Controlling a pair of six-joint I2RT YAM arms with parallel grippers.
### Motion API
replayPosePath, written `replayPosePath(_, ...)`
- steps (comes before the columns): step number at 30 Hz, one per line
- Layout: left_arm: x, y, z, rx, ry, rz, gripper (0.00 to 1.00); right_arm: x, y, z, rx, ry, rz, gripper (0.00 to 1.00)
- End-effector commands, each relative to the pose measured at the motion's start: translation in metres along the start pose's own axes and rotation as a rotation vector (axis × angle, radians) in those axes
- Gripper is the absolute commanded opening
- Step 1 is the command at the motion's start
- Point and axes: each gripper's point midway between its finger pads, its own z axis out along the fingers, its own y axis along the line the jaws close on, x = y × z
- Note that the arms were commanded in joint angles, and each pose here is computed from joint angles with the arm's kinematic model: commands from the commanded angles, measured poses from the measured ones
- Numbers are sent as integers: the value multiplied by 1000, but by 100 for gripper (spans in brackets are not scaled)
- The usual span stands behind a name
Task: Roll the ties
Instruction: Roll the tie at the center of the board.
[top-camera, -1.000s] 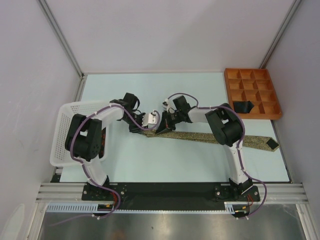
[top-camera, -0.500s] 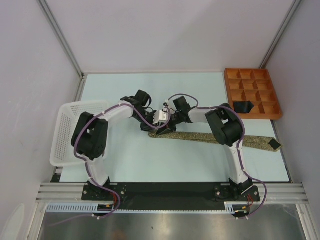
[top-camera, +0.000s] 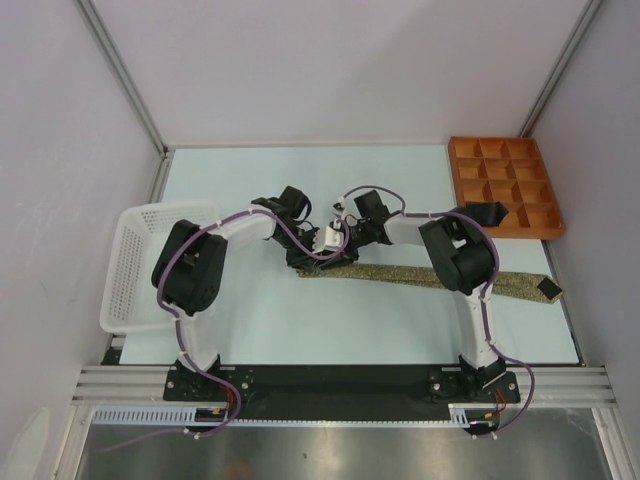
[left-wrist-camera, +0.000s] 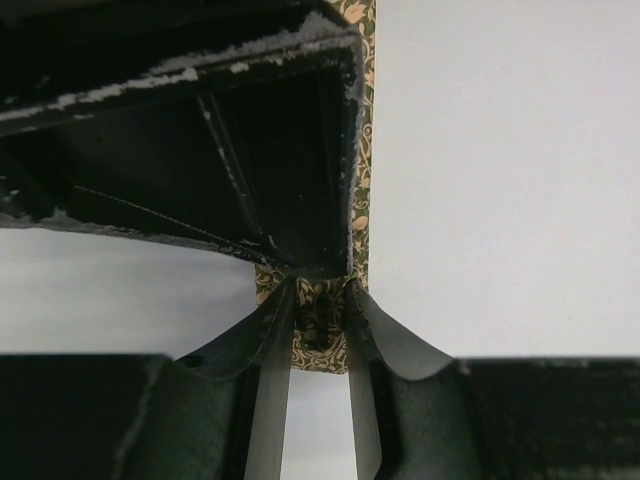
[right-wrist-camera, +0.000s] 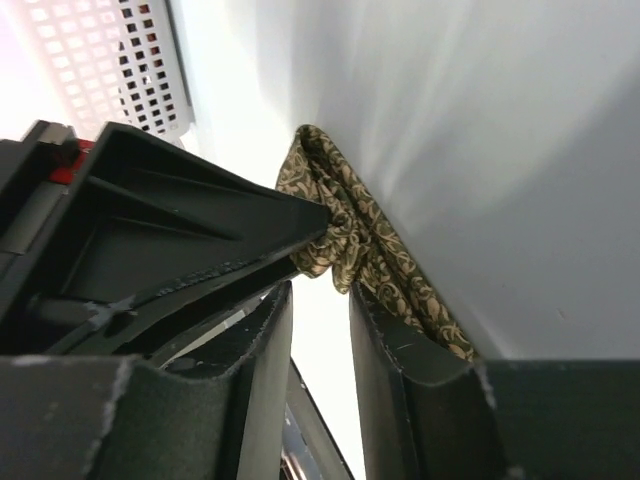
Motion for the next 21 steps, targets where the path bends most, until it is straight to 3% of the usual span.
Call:
replayPosePath(1, 1, 1, 4, -4, 14, -3, 31, -6, 20, -3, -45, -22, -24, 35)
replayPosePath(11, 0, -2, 6, 1, 15, -1, 33, -9, 9, 21, -3, -31, -8, 36)
replayPosePath(17, -3, -4, 6, 7, 2, -20, 33, 1, -12, 27, 123, -12, 9, 35)
replayPosePath(21, -7, -6, 4, 12, -24, -35, 37, 4, -27, 30, 190, -4, 15, 28)
